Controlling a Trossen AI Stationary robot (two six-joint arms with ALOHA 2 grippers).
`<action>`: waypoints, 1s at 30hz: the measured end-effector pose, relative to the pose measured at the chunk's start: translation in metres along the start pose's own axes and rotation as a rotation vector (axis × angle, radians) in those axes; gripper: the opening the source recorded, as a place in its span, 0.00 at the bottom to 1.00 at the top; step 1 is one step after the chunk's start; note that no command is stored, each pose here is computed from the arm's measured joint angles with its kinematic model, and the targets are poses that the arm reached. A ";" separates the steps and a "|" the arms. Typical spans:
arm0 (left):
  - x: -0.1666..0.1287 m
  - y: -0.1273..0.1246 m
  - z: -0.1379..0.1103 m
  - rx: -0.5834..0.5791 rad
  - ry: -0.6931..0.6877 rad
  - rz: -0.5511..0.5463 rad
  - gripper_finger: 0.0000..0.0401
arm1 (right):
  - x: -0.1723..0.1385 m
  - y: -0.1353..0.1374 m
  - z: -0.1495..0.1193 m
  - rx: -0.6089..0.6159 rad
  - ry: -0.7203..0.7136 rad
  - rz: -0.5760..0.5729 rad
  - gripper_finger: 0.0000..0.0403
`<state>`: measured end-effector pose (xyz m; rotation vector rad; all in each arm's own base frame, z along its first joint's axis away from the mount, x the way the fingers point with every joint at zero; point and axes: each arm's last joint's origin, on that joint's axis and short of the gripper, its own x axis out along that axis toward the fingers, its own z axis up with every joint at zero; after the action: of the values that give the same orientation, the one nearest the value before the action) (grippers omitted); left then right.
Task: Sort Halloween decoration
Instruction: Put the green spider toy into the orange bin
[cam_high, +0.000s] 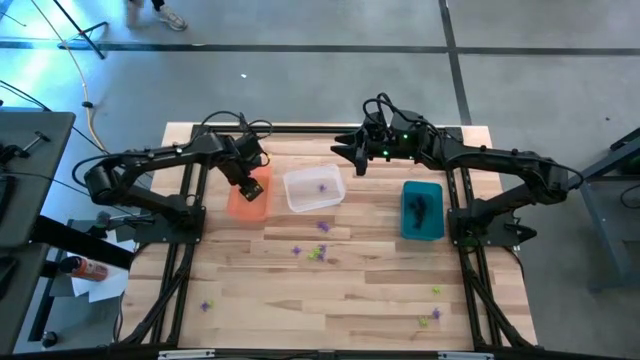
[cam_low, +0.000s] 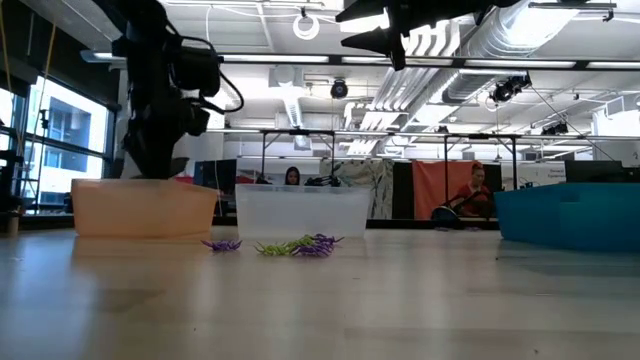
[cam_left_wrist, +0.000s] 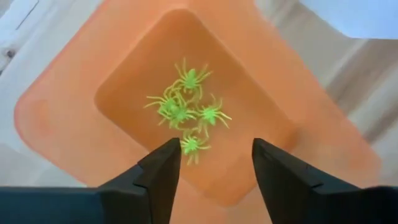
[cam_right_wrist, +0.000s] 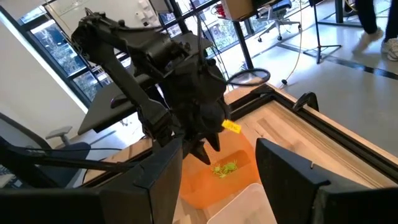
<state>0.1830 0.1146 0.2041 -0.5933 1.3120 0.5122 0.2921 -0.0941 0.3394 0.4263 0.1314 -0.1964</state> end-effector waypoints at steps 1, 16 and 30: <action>-0.004 -0.001 0.002 0.000 0.001 -0.011 0.48 | 0.000 0.000 0.000 0.000 0.002 0.005 0.50; -0.139 -0.054 -0.009 0.250 -0.818 -0.451 0.48 | -0.034 0.015 0.000 0.028 0.189 0.210 0.50; -0.157 -0.078 -0.035 0.246 -0.871 -0.596 0.48 | -0.023 0.049 -0.026 0.065 0.323 0.304 0.50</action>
<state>0.1791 0.0305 0.3622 -0.4413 0.3254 0.0724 0.2777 -0.0355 0.3394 0.5354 0.3746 0.1696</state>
